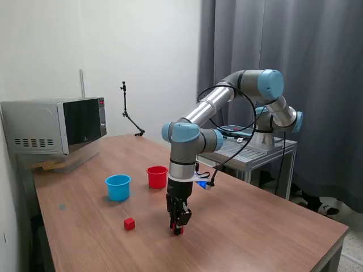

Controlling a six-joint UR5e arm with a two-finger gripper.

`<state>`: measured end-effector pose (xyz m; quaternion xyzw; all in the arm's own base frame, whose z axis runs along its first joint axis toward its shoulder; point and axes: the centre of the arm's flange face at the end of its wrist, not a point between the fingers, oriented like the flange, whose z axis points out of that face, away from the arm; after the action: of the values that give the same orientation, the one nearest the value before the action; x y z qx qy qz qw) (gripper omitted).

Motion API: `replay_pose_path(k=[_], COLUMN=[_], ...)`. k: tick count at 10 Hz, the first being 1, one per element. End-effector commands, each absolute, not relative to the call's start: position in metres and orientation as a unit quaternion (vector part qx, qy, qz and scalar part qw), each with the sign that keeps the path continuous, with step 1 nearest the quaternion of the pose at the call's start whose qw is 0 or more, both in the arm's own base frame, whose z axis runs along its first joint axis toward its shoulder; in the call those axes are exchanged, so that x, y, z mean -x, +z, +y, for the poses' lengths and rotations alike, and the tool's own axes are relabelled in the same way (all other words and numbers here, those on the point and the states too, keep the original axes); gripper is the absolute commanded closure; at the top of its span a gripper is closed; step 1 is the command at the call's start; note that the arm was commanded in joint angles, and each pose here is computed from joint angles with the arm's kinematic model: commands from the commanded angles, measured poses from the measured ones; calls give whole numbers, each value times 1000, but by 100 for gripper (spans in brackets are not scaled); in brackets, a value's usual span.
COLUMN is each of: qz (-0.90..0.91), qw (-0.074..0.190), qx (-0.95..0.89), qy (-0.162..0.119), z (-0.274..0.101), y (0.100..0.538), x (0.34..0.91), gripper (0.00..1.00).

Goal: Place red objects in the red bin, and blue objects in the blue bin.

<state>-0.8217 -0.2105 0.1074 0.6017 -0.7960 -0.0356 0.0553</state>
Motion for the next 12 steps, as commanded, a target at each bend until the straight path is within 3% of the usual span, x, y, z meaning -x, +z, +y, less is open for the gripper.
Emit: replay_pose_path(k=[1, 4, 5, 7, 9, 12], qz=[-797, -814, -830, -849, -867, -889], qw=[68, 86, 54, 11, -11, -21], qx=[-598, -567, -548, -523, -492, -445], qy=[-47, -96, -87, -71, -85, -102], z=[-203, -142, -100, -50, 5, 75], y=[137, 244, 222, 202, 217, 258], x=[825, 812, 797, 773, 753, 711], gripper=[100, 100, 100, 100, 100, 100])
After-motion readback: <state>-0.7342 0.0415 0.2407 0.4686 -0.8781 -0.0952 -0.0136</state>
